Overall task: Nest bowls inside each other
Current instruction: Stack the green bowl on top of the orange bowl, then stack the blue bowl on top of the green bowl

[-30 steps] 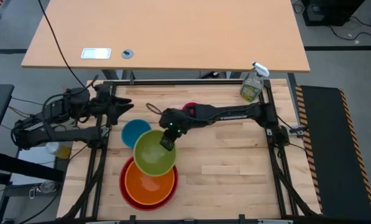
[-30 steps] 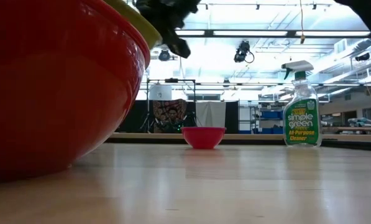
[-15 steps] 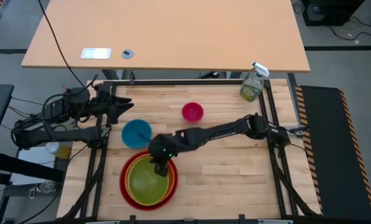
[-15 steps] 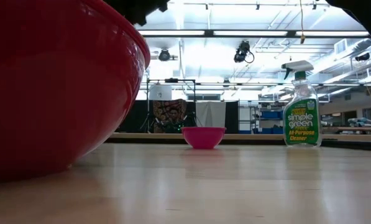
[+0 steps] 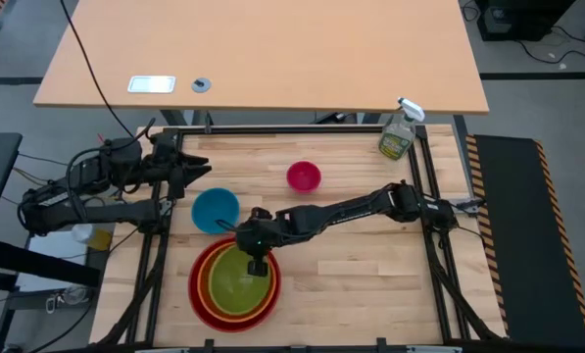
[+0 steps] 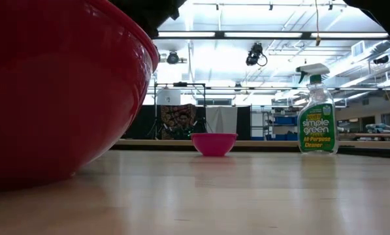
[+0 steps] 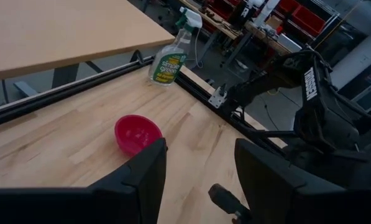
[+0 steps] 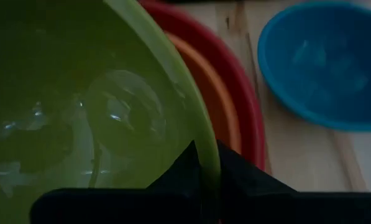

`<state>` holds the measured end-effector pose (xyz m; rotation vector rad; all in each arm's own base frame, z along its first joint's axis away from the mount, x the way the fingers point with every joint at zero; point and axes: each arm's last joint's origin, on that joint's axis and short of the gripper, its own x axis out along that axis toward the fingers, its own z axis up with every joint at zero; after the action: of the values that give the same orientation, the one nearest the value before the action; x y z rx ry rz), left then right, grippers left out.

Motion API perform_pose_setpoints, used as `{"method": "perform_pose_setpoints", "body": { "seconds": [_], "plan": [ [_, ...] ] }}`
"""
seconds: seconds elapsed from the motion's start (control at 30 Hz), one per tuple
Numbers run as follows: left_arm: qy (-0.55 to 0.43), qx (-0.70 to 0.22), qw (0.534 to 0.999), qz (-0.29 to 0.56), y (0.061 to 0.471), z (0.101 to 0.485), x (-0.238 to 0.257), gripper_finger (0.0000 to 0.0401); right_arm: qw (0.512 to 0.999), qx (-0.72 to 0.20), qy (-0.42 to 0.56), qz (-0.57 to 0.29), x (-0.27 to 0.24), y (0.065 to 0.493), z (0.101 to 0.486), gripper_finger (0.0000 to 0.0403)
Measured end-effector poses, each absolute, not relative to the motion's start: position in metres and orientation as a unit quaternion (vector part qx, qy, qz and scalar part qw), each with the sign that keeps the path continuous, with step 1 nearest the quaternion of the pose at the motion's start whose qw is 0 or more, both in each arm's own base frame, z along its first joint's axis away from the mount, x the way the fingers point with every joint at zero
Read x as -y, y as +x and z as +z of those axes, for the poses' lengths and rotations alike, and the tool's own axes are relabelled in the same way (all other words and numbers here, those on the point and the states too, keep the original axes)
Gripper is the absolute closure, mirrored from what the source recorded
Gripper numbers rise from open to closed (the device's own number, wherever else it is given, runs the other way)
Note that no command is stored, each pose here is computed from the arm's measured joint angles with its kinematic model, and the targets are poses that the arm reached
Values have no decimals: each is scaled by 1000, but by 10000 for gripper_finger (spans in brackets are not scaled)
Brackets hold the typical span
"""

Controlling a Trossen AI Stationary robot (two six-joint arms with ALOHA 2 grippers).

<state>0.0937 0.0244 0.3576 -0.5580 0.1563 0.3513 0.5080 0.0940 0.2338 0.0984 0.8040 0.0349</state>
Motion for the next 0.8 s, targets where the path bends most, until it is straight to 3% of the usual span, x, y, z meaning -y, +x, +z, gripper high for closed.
{"method": "perform_pose_setpoints", "body": {
  "seconds": [0.2, 0.47, 0.8],
  "plan": [
    [-272, -77, 944, 171, 93, 358, -24, 209, 906, -418, 66, 26, -91, 505, 230, 339],
    [-267, -85, 944, 173, 93, 356, -24, 209, 905, -415, 96, 28, -78, 506, 236, 273],
    [-262, -116, 941, 180, 91, 350, -24, 209, 901, -423, 83, 44, -62, 499, 280, 239]
  ]
}}
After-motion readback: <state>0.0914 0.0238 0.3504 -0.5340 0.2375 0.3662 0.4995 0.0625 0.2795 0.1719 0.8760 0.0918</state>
